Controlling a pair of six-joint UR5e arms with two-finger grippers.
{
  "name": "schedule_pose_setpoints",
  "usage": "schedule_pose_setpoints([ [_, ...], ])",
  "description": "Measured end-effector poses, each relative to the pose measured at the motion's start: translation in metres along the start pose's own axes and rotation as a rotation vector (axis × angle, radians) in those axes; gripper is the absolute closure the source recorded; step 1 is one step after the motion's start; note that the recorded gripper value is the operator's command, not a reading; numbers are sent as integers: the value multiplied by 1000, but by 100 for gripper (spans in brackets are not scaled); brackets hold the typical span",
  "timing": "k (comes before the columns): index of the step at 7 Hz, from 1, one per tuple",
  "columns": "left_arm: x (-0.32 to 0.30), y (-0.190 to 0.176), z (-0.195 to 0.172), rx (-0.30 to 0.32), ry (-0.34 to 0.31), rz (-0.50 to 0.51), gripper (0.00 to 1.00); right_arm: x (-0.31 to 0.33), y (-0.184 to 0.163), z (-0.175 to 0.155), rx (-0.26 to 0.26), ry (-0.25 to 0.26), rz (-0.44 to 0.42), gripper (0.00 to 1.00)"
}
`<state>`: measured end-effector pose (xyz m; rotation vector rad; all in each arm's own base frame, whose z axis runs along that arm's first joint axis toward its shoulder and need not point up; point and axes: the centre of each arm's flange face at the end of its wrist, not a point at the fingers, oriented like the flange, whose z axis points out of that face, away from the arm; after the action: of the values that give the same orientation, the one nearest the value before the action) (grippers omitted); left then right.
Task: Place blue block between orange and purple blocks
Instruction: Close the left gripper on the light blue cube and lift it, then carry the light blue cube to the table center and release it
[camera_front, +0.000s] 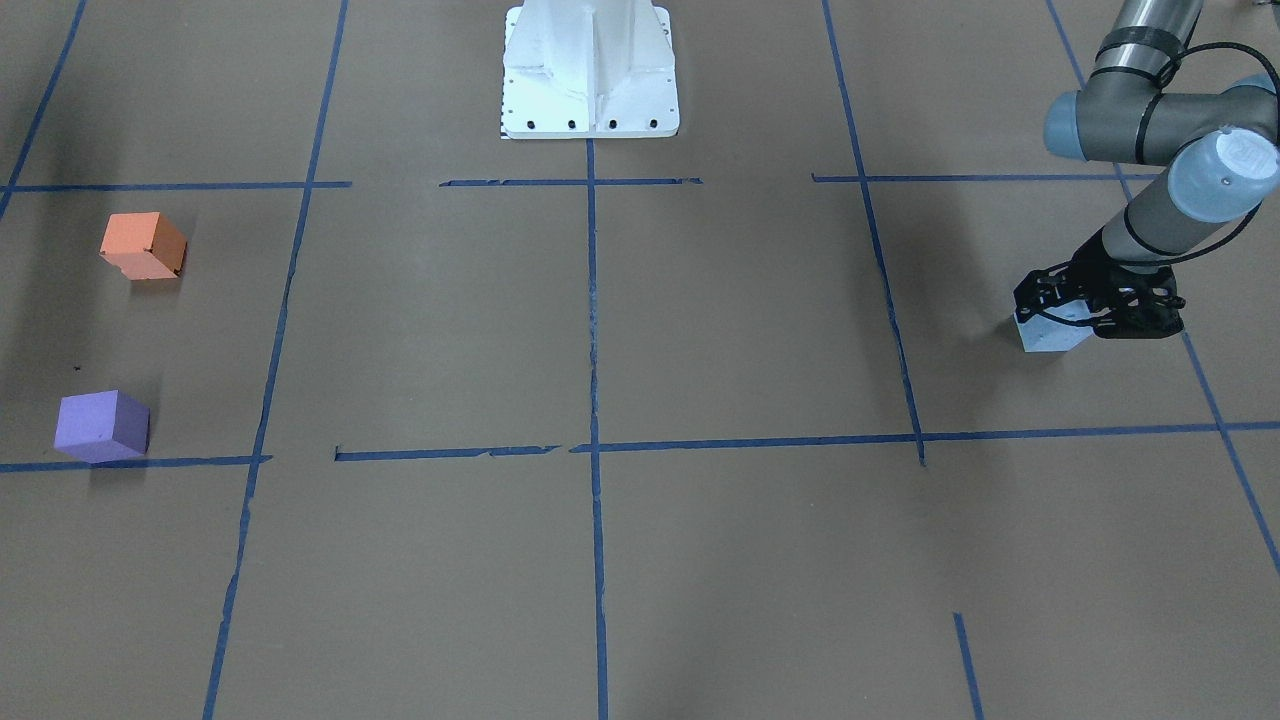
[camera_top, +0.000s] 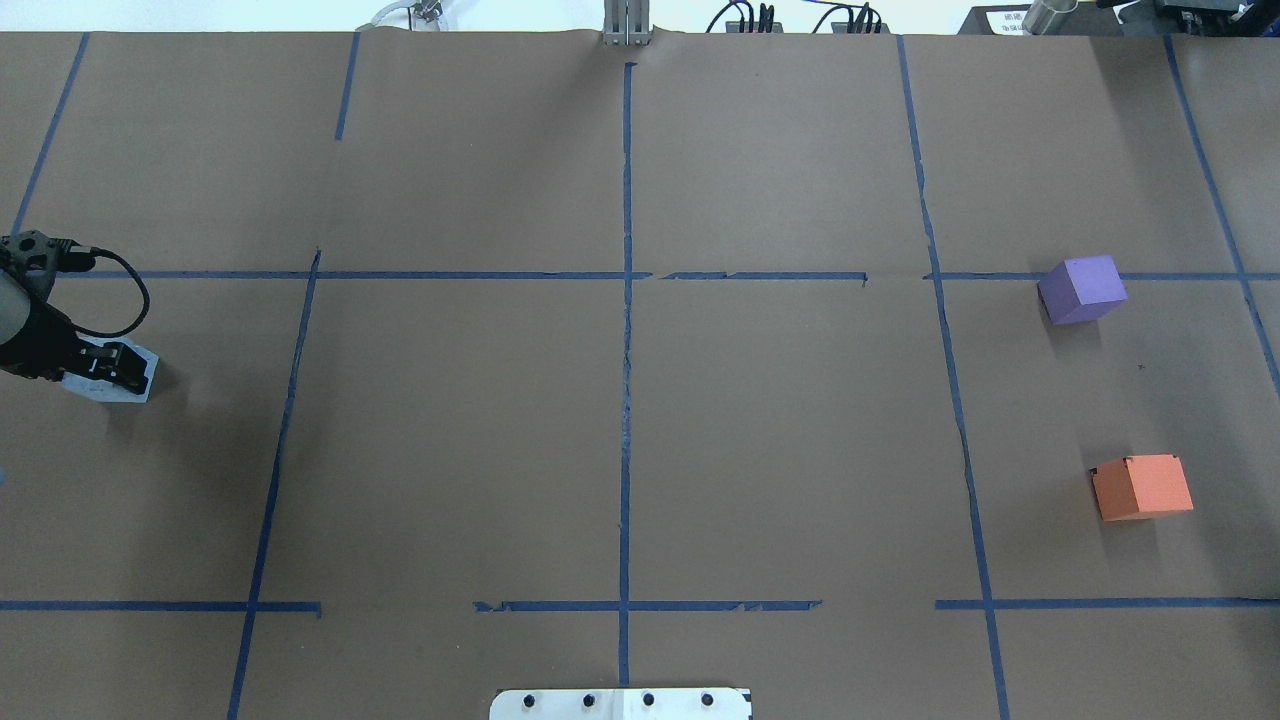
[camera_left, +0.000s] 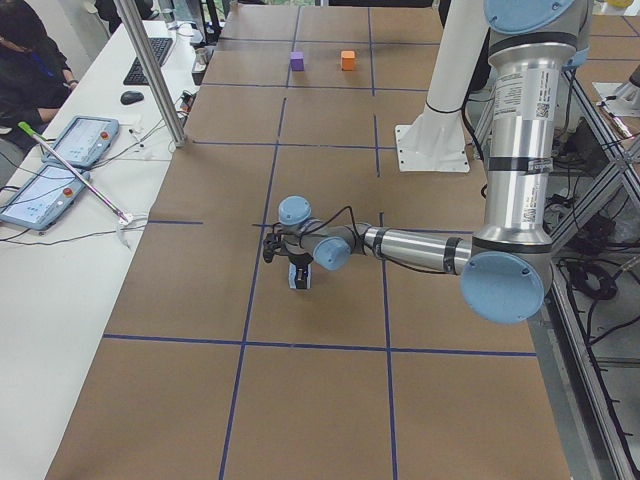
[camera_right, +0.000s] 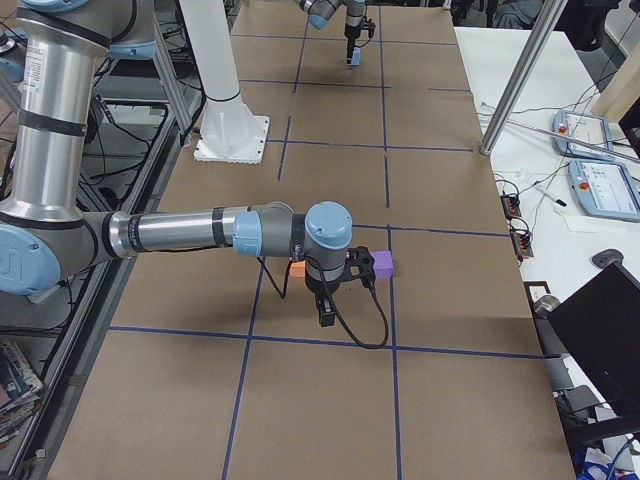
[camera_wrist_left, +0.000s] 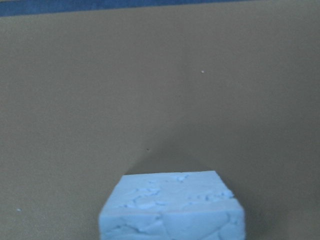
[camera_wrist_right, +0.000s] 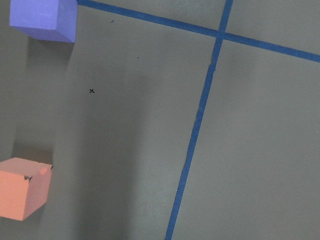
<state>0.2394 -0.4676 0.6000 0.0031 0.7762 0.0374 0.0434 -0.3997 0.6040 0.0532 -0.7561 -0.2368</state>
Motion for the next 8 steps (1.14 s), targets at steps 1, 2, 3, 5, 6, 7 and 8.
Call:
schedule_pose_setpoints([
  [1, 3, -9, -13, 27, 11, -5, 31, 0, 0, 0, 0, 0, 0, 0],
  [2, 15, -23, -28, 60, 30, -2, 31, 0, 0, 0, 1, 0, 0, 0],
  [3, 34, -38, -43, 92, 52, 11, 30, 0, 0, 0, 1, 0, 0, 0],
  [5, 82, -65, -71, 151, 102, 45, 29, 0, 0, 0, 0, 0, -1, 0],
  [6, 117, -78, -83, 175, 121, 31, 29, 0, 0, 0, 0, 0, -1, 0],
  [7, 169, -86, -88, 184, 125, 2, 29, 0, 0, 0, 0, 0, 0, 0],
  [8, 232, -84, -85, 173, 111, -27, 29, 0, 0, 0, 0, 0, 1, 0],
])
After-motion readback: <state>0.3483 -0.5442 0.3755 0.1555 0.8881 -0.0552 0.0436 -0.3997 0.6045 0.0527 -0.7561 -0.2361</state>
